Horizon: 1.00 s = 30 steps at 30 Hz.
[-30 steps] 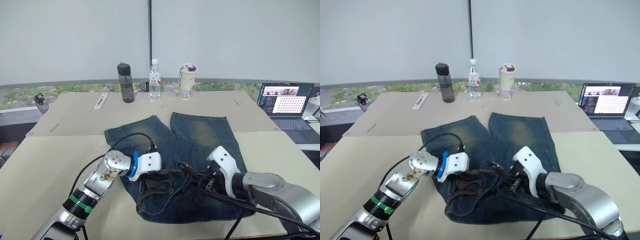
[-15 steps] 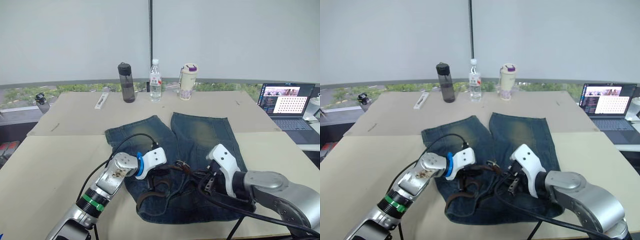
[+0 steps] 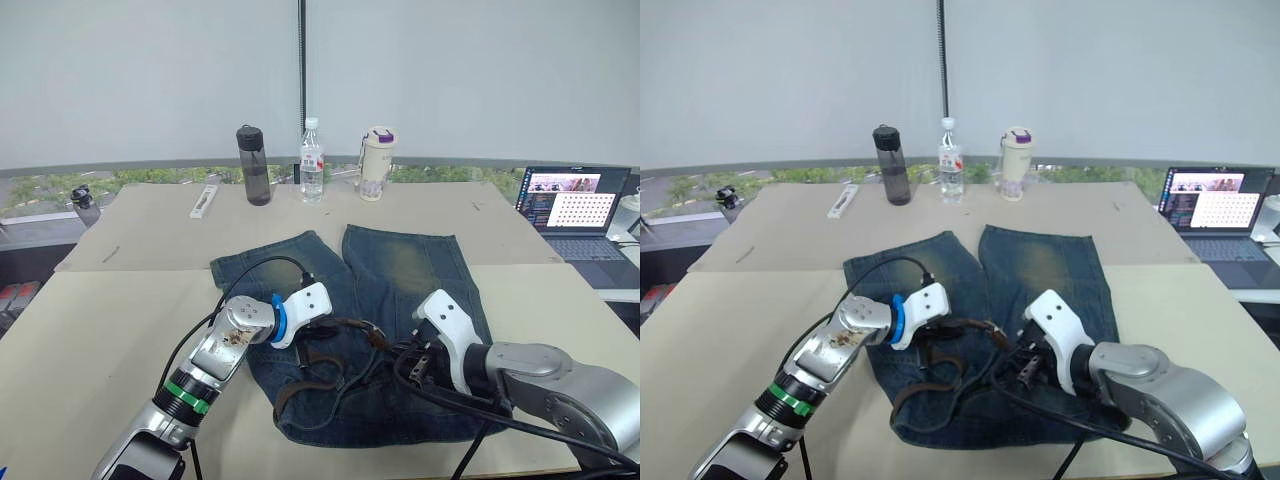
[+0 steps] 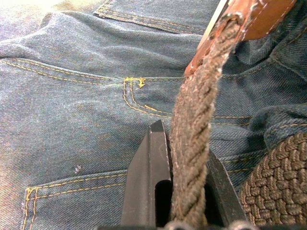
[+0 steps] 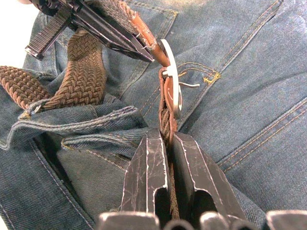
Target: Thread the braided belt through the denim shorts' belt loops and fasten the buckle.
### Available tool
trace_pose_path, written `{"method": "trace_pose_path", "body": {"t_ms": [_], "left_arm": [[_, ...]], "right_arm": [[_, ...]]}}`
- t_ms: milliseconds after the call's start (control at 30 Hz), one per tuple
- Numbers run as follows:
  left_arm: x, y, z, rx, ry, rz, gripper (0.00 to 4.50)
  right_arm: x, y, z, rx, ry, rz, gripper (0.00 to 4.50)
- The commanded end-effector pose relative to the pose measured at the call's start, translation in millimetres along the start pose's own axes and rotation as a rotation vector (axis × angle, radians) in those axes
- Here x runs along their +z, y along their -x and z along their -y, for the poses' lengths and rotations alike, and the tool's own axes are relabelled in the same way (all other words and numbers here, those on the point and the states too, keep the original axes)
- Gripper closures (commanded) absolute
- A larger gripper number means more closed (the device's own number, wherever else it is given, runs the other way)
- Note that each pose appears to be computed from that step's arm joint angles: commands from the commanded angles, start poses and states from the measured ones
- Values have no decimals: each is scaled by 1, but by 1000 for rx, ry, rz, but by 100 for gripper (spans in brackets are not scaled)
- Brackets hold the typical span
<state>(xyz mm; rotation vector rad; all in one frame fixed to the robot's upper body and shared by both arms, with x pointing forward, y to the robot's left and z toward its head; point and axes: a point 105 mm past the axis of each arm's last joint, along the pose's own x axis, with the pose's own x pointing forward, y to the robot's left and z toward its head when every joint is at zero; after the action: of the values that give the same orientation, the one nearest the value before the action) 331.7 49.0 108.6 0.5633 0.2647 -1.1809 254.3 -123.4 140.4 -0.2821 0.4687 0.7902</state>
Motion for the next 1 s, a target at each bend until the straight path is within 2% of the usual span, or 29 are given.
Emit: {"method": "trace_pose_path", "body": {"t_ms": [33, 167, 300, 533, 700, 833, 1000], "left_arm": [[16, 5, -3, 17, -31, 47, 450], [15, -2, 13, -36, -19, 55, 450], [22, -8, 14, -45, -29, 81, 450], [42, -17, 23, -121, -69, 194, 450], [48, -16, 29, -187, -59, 245, 450], [47, -13, 30, -205, -56, 247, 450], [27, -14, 25, -159, 38, 142, 450]], "right_arm": [[11, 1, -7, 22, 34, 48, 441], [19, -5, -14, 44, 33, 79, 441], [19, -11, -21, 68, 38, 78, 441], [14, -16, -30, 102, 109, 37, 441], [15, -22, -25, 81, 98, 46, 441], [24, -24, -15, 31, 65, 90, 441], [26, -21, -5, -25, 67, 95, 441]]}}
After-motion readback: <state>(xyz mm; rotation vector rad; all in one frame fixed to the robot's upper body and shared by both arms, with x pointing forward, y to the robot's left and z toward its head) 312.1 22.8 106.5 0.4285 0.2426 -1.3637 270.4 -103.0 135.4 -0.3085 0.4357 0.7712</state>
